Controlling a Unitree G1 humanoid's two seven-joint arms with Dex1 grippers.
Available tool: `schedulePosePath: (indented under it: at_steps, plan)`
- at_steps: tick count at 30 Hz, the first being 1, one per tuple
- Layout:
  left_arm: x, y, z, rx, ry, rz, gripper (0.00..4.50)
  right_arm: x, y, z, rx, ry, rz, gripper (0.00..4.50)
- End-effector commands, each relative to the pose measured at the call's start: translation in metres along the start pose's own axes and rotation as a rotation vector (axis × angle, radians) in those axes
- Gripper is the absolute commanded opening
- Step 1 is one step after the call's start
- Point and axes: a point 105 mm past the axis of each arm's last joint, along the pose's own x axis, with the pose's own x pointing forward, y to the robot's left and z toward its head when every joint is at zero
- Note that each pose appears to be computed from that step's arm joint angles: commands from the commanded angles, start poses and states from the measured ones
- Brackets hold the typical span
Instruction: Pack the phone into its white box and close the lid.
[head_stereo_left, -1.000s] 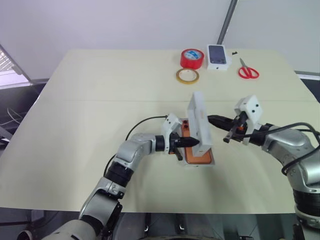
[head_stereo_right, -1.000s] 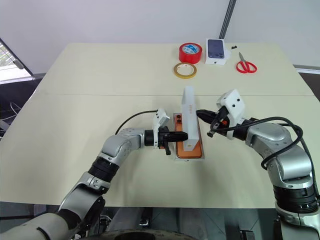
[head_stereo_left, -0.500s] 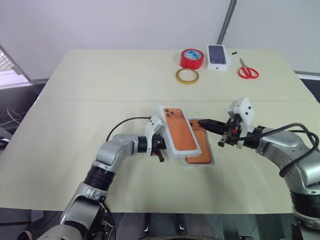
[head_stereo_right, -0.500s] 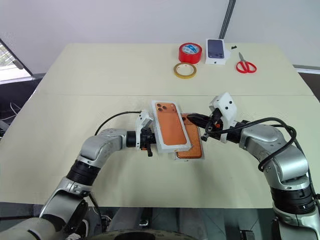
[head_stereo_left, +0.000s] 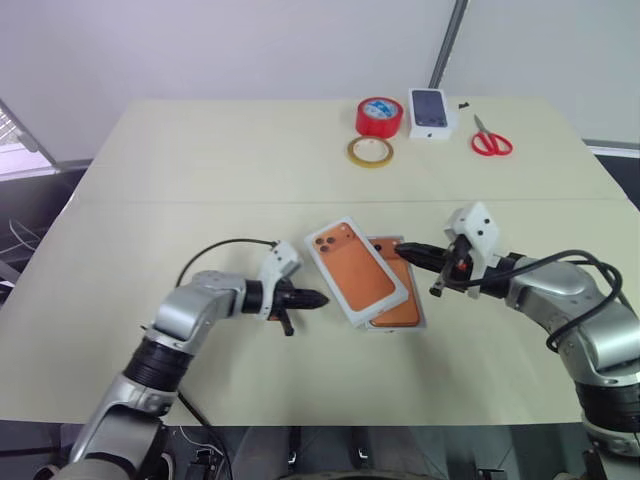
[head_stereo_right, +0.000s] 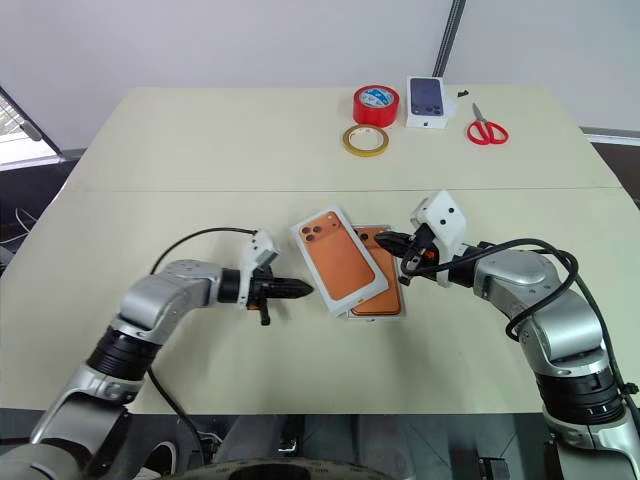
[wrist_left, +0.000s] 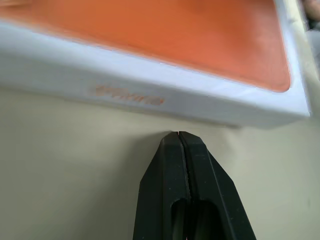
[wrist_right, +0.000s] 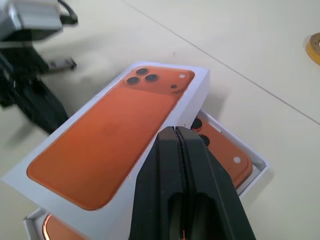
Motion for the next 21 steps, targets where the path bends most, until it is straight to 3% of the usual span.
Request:
schedulePosePath:
  at_steps: [1, 9, 21]
  plan:
    - [-0.01, -0.003, 0.01, 0.059, -0.013, 0.005, 0.0, 0.001, -0.002, 0.008, -0.037, -0.036, -0.013, 0.02]
    - [0.011, 0.025, 0.018, 0.064, -0.128, 0.178, 0.0, 0.015, -0.014, 0.0, -0.113, 0.005, -0.086, 0.02]
    - [0.032, 0.016, 0.036, 0.068, -0.193, 0.157, 0.0, 0.027, -0.015, -0.015, -0.138, 0.037, -0.102, 0.02]
